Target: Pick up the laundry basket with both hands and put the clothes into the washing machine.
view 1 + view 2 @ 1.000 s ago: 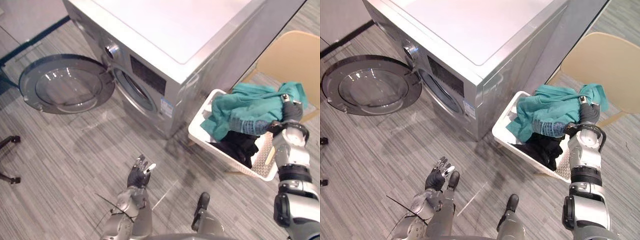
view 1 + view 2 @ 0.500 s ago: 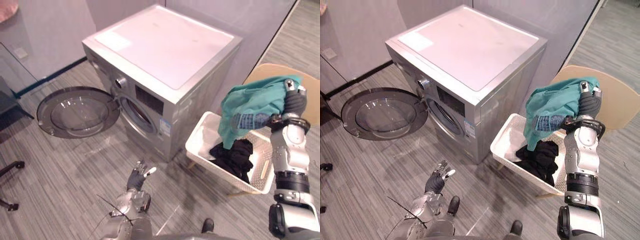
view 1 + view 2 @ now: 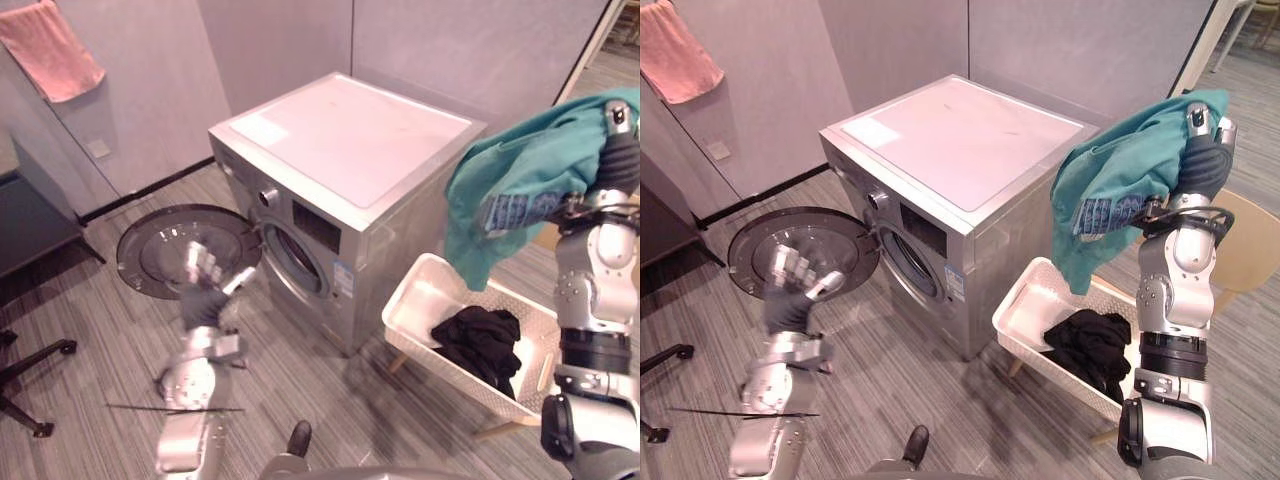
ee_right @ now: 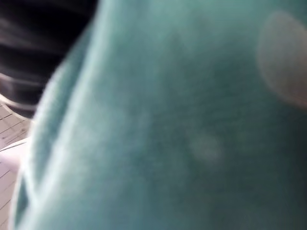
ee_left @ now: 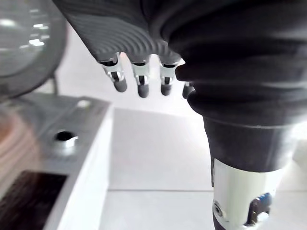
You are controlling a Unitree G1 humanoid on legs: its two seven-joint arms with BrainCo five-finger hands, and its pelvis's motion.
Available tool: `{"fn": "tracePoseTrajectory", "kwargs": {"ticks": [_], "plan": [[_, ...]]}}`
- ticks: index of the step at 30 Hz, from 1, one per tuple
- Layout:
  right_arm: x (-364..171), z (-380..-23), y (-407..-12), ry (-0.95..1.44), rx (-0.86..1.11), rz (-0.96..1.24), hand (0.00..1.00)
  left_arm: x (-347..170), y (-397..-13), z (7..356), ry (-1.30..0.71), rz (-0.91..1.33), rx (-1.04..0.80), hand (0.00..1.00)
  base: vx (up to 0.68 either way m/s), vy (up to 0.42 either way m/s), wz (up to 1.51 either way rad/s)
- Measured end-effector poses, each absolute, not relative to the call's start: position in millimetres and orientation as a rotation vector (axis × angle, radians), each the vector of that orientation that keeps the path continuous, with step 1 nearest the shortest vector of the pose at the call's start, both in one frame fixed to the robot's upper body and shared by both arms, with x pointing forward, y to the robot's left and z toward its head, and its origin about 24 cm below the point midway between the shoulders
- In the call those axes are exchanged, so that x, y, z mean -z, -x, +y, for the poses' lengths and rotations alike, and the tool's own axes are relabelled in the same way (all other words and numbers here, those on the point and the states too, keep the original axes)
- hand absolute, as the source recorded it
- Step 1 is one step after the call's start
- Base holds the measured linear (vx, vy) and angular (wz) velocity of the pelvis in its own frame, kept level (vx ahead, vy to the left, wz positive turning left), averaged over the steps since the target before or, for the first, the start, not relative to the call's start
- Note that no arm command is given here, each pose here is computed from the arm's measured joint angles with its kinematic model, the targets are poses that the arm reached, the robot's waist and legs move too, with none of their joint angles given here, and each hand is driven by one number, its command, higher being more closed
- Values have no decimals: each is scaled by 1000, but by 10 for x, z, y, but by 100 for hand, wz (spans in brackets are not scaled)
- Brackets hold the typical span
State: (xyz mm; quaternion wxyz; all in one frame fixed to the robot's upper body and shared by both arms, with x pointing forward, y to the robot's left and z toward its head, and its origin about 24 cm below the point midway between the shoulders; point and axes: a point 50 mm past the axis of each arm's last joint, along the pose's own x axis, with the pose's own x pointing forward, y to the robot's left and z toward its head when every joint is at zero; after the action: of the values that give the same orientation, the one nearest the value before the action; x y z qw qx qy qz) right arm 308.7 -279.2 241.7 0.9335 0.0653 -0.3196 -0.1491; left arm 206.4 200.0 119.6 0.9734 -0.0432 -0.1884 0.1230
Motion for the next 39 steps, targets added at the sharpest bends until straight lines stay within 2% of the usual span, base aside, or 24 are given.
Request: {"fn": "tracePoseTrajectory", "kwargs": {"ticks": [3,6,14,23,30,39], "plan": [[-2633,-2690,-3128,-145,250,-713,100,-1542,-2095,1941,24,-562,-226,0,-11,-18,3],[-2763,-2490,-3193,-133,156,-740,100,-1723,-2172,1819,60,-654,-165,0,-15,-16,-10],[-3130,-2022,-3330,-96,-23,-800,100,-2081,-2374,1368,101,-792,72,0,-30,-10,-17],[-3289,-1837,-3368,-90,-86,-819,100,-2169,-2752,967,53,-757,223,0,-44,0,-20],[-3387,-1726,-3379,-73,-122,-831,100,-2181,-3003,715,-60,-700,311,0,-10,-27,-21],[-3506,-1583,-3359,-85,-181,-856,100,-2303,-3345,487,-149,-640,300,0,-4,-19,-6]]}}
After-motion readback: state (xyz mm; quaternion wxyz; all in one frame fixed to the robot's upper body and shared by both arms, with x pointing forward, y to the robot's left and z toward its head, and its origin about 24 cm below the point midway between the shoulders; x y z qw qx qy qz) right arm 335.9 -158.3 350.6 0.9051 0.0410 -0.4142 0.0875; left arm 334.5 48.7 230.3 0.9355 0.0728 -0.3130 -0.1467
